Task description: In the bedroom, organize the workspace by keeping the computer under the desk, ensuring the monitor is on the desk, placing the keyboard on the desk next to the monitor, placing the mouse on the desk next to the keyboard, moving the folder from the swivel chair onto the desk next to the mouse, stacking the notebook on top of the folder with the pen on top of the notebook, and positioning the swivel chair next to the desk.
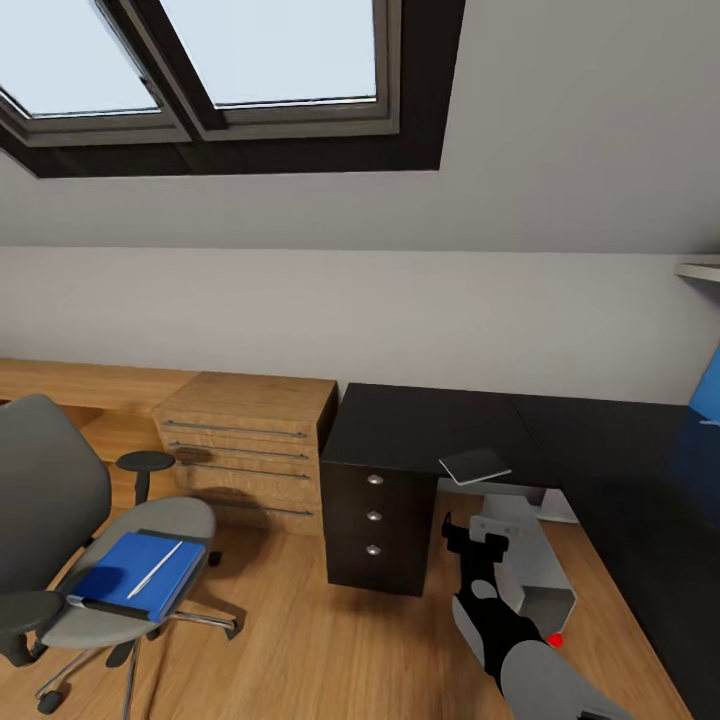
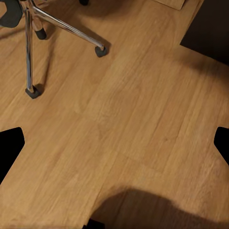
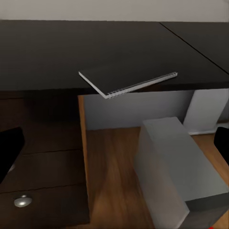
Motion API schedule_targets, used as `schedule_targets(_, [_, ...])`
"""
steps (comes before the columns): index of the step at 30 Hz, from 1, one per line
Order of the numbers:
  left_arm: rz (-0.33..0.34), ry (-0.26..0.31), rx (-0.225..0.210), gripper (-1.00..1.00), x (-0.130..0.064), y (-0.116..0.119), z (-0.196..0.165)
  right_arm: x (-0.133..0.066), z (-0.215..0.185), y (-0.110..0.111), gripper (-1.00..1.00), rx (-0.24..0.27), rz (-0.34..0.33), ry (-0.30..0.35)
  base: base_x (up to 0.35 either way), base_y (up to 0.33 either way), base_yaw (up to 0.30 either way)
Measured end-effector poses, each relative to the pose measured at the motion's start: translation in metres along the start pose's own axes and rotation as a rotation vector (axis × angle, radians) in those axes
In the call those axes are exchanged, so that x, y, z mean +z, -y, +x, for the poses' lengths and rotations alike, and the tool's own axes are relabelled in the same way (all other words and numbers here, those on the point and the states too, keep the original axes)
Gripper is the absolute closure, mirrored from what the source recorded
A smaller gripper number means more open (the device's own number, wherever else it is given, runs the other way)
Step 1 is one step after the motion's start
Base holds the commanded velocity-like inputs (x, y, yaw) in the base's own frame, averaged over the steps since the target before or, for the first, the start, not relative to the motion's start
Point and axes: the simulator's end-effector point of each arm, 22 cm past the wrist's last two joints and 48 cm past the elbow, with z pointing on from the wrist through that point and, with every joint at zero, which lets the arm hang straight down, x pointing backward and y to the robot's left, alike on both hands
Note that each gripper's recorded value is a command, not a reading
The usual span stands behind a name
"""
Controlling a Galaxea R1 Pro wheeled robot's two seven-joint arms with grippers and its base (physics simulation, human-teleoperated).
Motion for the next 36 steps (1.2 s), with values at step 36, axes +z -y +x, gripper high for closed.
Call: schedule_targets(36, [0.000, -0.011, 0.000, -1.00, 0.000, 0.001, 0.005, -0.025, 0.045, -0.048, -1.00, -0.085, -0.119, -0.079, 0.000, 0.000, 0.199])
